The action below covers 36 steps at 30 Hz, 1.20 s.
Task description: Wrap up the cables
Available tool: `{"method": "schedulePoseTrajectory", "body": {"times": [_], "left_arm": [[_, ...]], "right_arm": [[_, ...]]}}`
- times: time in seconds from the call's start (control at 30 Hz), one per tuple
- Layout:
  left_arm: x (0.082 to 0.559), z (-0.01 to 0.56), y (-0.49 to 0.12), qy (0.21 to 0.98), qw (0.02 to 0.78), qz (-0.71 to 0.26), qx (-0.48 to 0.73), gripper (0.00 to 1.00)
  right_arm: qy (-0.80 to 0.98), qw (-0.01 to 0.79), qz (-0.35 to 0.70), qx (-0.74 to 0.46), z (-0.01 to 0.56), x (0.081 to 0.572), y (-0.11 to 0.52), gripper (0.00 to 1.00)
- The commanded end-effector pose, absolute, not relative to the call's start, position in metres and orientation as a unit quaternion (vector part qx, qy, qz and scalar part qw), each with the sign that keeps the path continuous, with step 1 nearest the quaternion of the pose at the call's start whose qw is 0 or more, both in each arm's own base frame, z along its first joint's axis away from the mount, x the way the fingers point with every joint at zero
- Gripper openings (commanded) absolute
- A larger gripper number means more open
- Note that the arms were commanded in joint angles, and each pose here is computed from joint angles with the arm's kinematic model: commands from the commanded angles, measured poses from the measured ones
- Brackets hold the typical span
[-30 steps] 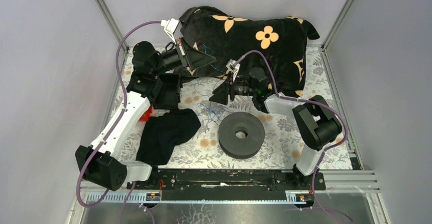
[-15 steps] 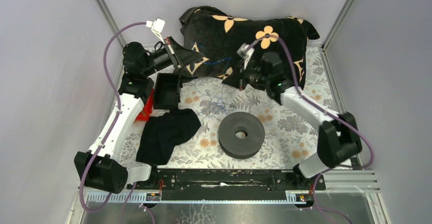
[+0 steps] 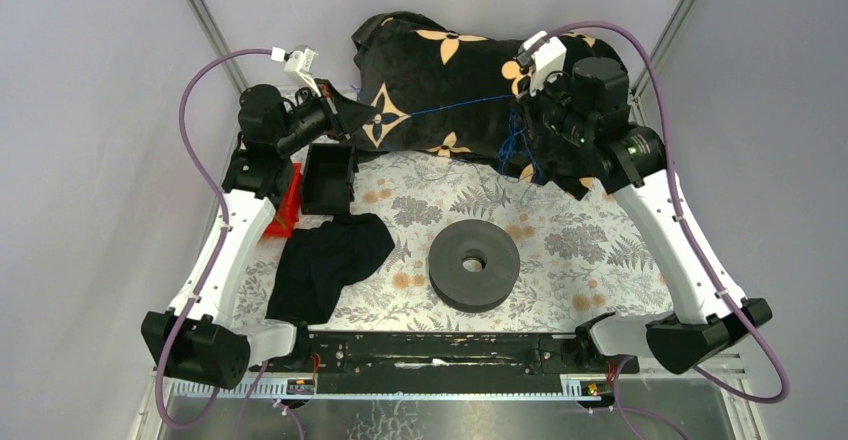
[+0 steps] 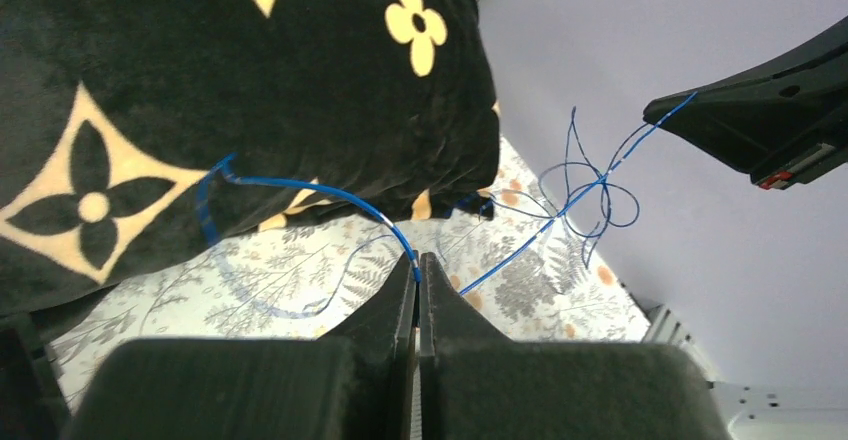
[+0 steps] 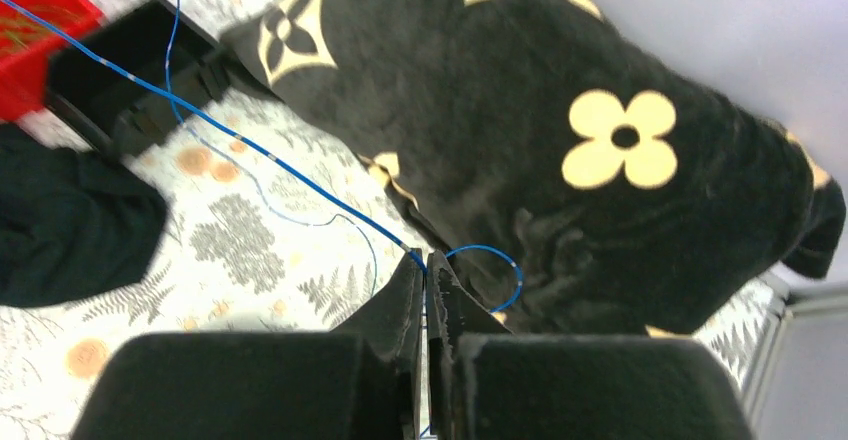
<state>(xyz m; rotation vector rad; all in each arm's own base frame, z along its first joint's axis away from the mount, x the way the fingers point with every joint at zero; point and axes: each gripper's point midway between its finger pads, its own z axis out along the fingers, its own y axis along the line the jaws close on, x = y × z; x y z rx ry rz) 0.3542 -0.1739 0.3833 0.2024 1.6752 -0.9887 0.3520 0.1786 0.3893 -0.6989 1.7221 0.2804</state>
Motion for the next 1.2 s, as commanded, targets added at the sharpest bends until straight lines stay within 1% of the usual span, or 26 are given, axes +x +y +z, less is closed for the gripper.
{"method": "schedulePoseTrajectory", "body": {"times": [0.0, 0.17, 0.27, 0.5, 0.67, 0.83, 0.93, 1.0, 1.07, 1.1, 1.17], "left_arm": [[0.358, 0.383, -0.157, 0.714, 0.598, -0.348, 0.109, 0.0], [0.359, 0.389, -0.138, 0.712, 0.633, -0.282, 0.115, 0.0], [0.366, 0.401, -0.12, 0.712, 0.657, -0.218, 0.117, 0.0], [0.372, 0.444, -0.063, 0.693, 0.71, -0.027, 0.126, 0.0], [0.374, 0.455, -0.048, 0.687, 0.709, 0.043, 0.152, 0.0], [0.379, 0.446, -0.032, 0.696, 0.69, 0.111, 0.167, 0.0], [0.381, 0.433, -0.032, 0.705, 0.676, 0.119, 0.178, 0.0], [0.382, 0.416, -0.045, 0.716, 0.663, 0.089, 0.201, 0.0], [0.382, 0.398, -0.066, 0.727, 0.649, 0.036, 0.22, 0.0], [0.382, 0.388, -0.079, 0.733, 0.64, 0.002, 0.23, 0.02], [0.379, 0.37, -0.104, 0.742, 0.621, -0.069, 0.244, 0.18]], "right_arm": [[0.789, 0.529, 0.048, -0.308, 0.358, 0.355, 0.154, 0.0], [0.79, 0.497, 0.101, -0.344, 0.345, 0.342, 0.174, 0.0], [0.796, 0.491, 0.085, -0.344, 0.347, 0.345, 0.168, 0.0], [0.806, 0.503, -0.11, -0.293, 0.365, 0.369, 0.1, 0.0], [0.79, 0.52, -0.195, -0.26, 0.392, 0.37, 0.069, 0.0], [0.765, 0.527, -0.3, -0.219, 0.42, 0.367, 0.032, 0.0], [0.752, 0.524, -0.345, -0.201, 0.431, 0.363, 0.016, 0.0], [0.755, 0.531, -0.324, -0.206, 0.43, 0.361, 0.021, 0.0], [0.773, 0.536, -0.235, -0.244, 0.416, 0.361, 0.051, 0.0], [0.785, 0.53, -0.179, -0.267, 0.405, 0.358, 0.069, 0.0], [0.8, 0.516, -0.07, -0.299, 0.388, 0.348, 0.106, 0.0]]}}
